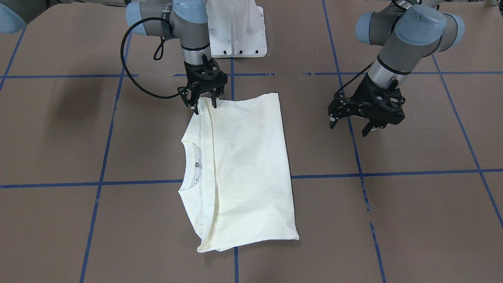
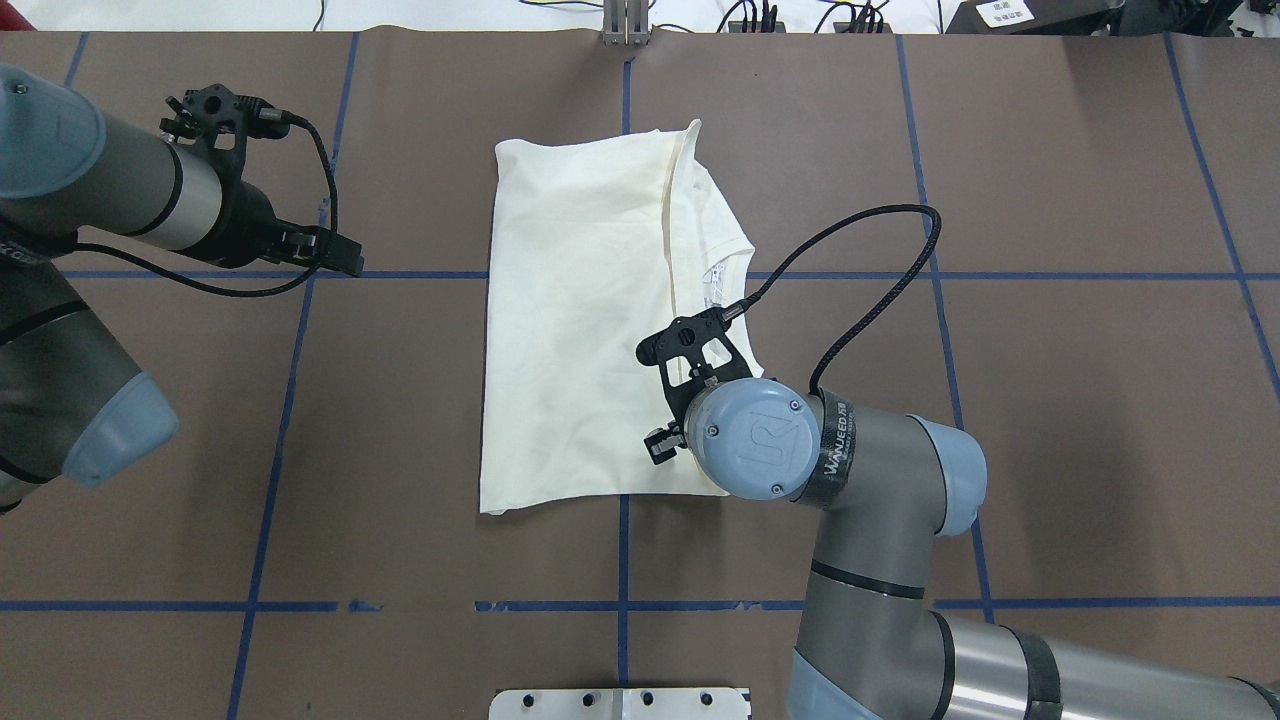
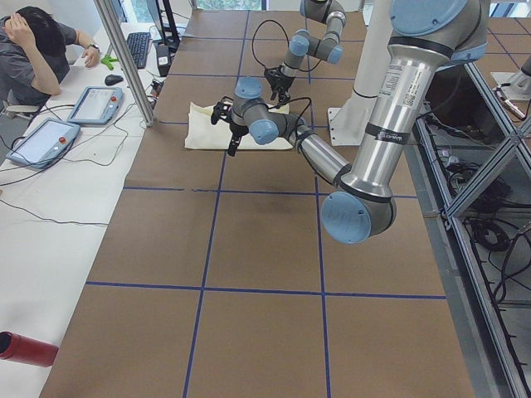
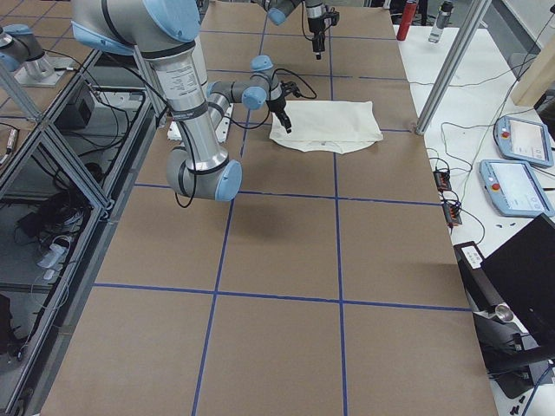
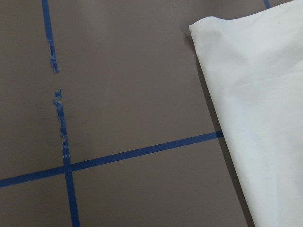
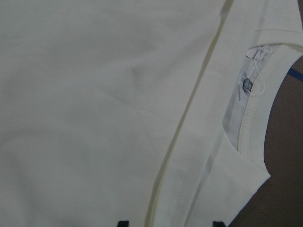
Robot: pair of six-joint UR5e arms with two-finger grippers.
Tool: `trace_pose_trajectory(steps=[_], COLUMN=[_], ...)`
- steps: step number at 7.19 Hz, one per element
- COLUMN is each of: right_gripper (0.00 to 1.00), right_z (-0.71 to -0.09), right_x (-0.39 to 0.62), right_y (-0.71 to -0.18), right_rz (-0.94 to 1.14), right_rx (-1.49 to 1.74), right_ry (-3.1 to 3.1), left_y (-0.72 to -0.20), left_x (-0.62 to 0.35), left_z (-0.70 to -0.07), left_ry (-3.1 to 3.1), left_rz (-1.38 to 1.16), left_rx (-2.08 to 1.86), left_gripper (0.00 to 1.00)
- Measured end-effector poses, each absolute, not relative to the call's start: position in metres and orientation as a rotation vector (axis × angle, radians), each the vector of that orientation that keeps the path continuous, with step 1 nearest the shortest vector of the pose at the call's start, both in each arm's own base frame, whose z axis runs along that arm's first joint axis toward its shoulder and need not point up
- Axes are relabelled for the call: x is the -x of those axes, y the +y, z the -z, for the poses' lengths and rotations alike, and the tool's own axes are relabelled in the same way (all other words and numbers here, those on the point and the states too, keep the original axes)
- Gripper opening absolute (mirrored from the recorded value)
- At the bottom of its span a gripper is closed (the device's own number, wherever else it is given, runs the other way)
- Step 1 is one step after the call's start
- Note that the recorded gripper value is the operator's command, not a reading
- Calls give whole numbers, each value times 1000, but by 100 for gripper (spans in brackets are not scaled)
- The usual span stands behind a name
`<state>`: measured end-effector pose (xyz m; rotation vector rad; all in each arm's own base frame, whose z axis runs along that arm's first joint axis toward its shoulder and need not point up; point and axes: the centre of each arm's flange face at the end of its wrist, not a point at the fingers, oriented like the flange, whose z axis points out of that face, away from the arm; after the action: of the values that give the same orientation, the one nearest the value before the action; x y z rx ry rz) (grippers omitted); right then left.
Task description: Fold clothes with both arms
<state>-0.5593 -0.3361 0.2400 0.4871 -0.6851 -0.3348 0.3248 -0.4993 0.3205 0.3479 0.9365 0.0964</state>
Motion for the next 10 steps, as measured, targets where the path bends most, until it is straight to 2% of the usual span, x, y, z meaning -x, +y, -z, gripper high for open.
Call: trace_pose_trajectory(steps=[5, 6, 7, 8, 10], right_gripper=[50, 35, 12, 0, 0], right_z=[-253, -254, -255, -256, -260], right_x=[550, 553, 555, 557, 557], right_y=[-313, -308, -304, -302, -301], right_rz=[366, 372, 377, 380, 372], right_rx=[-478, -475, -472, -468, -462], right_ry=[-688, -689, -688, -686, -677], left_y=[-500, -500, -500, -500, -499], left_x=[-327, -328, -328, -328, -329], left_z=[-323, -323, -323, -323, -323], left_ry=[934, 935, 935, 936, 936], left_rz=[-98, -99, -99, -99, -101], left_rx=[-344, -344, -344, -343, -342], left_gripper=[100, 100, 100, 100, 100])
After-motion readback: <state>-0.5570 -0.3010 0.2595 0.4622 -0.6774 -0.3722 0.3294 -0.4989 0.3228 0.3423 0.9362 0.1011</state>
